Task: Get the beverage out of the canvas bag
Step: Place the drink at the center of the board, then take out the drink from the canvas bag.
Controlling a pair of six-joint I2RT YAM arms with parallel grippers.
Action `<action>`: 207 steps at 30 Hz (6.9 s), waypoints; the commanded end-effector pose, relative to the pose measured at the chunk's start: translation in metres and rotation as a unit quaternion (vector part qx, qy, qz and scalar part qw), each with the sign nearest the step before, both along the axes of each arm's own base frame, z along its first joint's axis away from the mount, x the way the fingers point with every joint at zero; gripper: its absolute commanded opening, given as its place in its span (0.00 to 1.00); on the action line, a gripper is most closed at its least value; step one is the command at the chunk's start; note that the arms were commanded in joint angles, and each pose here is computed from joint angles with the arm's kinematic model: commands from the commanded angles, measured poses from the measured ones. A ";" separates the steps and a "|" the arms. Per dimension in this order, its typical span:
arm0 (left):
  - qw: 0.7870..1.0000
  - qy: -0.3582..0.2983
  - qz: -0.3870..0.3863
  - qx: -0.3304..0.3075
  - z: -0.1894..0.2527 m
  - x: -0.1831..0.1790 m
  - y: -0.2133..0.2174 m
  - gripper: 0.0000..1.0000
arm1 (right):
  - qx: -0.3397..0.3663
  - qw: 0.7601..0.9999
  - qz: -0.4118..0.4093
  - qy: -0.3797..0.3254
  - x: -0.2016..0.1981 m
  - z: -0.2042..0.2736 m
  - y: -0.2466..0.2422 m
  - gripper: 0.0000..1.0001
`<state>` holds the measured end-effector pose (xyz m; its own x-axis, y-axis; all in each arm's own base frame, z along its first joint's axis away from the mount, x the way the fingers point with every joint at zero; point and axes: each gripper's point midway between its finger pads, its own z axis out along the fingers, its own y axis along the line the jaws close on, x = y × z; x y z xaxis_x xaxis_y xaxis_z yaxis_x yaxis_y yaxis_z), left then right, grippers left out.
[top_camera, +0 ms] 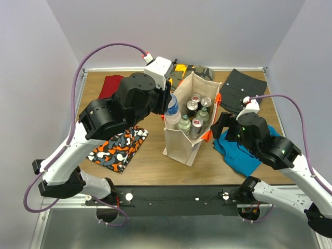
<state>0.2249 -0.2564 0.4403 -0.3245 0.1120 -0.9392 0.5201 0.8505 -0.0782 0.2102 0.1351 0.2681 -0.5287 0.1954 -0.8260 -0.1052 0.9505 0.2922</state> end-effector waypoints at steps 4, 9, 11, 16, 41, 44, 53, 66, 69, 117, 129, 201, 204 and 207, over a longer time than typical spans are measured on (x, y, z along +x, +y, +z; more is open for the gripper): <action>0.993 -0.076 0.043 -0.081 0.059 0.006 0.021 0.00 | 0.004 1.000 0.006 -0.004 -0.001 0.002 0.003 1.00; 0.991 -0.089 0.073 -0.067 0.060 0.008 0.040 0.00 | 0.004 1.000 0.003 -0.002 -0.002 0.001 0.000 1.00; 0.990 -0.094 0.084 -0.059 0.061 0.009 0.046 0.00 | 0.007 1.000 0.002 -0.004 -0.003 0.001 0.000 1.00; 0.989 -0.096 0.106 -0.037 0.053 0.014 0.054 0.00 | 0.011 1.000 0.004 -0.008 -0.002 0.002 0.002 1.00; 0.987 -0.058 0.148 0.011 -0.034 0.111 0.065 0.00 | -0.007 1.000 0.020 0.005 0.003 0.003 0.010 1.00; 0.990 -0.053 0.131 0.010 -0.046 0.127 0.052 0.00 | -0.007 1.000 0.021 0.003 0.006 0.006 0.013 1.00; 0.995 -0.044 0.094 -0.005 -0.078 0.167 0.015 0.00 | -0.005 1.000 0.017 0.010 0.010 0.009 0.019 1.00; 0.996 -0.045 0.078 0.002 -0.122 0.229 -0.006 0.00 | -0.027 0.999 0.007 0.028 0.016 0.003 0.020 1.00; 0.996 -0.033 0.078 0.008 -0.141 0.242 -0.008 0.00 | -0.027 0.999 0.008 0.028 0.017 0.004 0.022 1.00; 0.993 0.028 0.109 0.027 -0.211 0.269 0.004 0.48 | -0.021 0.999 0.011 0.042 0.023 -0.011 0.034 1.00; 0.993 0.024 0.116 0.023 -0.183 0.250 0.018 0.76 | -0.011 0.999 0.005 0.044 0.022 -0.020 0.034 1.00; 0.984 0.145 -0.029 0.100 -0.229 0.061 -0.085 0.99 | -0.078 0.996 -0.040 -0.008 0.023 -0.024 -0.009 1.00; 0.983 0.145 -0.030 0.108 -0.235 0.055 -0.086 0.99 | -0.083 0.995 -0.050 -0.006 0.027 -0.025 -0.010 1.00; 0.983 0.138 -0.033 0.115 -0.239 0.050 -0.087 0.99 | -0.097 0.994 -0.059 0.007 0.030 -0.031 -0.009 1.00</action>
<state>0.2796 -0.3473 0.1957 -0.5715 0.3574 -0.7387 0.5800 0.8127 -0.0556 0.2364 0.1309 0.2393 -0.5147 0.0898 -0.8527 -0.0485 0.9899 0.1335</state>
